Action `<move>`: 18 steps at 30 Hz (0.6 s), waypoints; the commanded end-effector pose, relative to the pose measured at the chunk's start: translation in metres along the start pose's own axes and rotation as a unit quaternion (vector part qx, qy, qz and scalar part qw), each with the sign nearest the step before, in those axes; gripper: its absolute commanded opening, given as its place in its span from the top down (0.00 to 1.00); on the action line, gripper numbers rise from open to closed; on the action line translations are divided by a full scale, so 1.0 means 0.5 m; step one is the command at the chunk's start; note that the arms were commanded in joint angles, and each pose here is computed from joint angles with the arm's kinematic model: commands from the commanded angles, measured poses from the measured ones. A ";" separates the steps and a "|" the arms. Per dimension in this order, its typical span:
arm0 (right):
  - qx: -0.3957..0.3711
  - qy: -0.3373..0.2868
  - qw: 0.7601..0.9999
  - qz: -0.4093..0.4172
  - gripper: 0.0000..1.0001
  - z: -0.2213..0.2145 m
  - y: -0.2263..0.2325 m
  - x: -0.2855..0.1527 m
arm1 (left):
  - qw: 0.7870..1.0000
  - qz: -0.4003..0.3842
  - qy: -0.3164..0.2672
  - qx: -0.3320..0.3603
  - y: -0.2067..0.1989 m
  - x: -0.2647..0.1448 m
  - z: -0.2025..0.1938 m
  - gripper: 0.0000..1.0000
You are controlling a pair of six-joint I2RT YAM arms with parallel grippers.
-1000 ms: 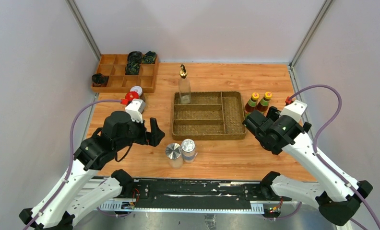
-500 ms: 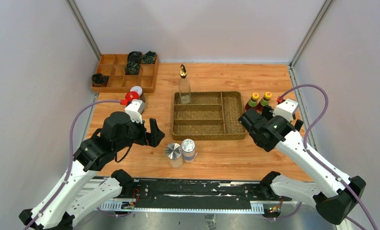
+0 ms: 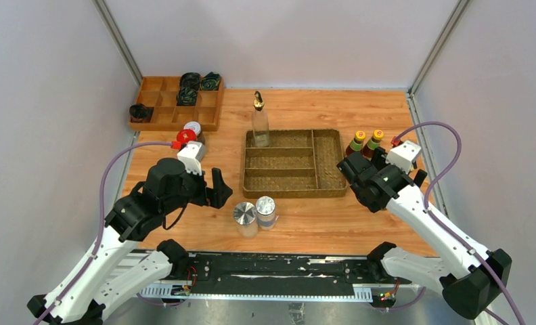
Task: Organize the condiment bottles
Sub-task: Pick up the bottle from the center of the board.
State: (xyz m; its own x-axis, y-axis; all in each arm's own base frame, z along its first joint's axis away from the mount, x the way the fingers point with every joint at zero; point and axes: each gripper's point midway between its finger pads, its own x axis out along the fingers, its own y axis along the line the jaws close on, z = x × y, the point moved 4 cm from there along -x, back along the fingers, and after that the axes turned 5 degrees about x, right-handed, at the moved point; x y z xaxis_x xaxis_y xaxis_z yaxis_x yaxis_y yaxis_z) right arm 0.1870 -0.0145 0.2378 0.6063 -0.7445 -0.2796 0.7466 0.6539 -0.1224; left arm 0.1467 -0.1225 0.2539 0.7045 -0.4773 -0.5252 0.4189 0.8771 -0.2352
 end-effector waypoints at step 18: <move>0.030 -0.030 0.997 -0.061 0.20 0.001 0.015 0.056 | 1.000 -0.002 0.005 0.016 -0.001 0.009 0.001 0.00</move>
State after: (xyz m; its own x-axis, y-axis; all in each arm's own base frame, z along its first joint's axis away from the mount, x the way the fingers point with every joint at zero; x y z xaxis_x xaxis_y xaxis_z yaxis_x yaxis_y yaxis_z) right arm 0.2080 -0.0217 0.2319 0.5570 -0.7961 -0.2366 0.8009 0.5903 -0.1006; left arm 0.1487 -0.1235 0.2511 0.6981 -0.4720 -0.5384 0.4201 0.8789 -0.2259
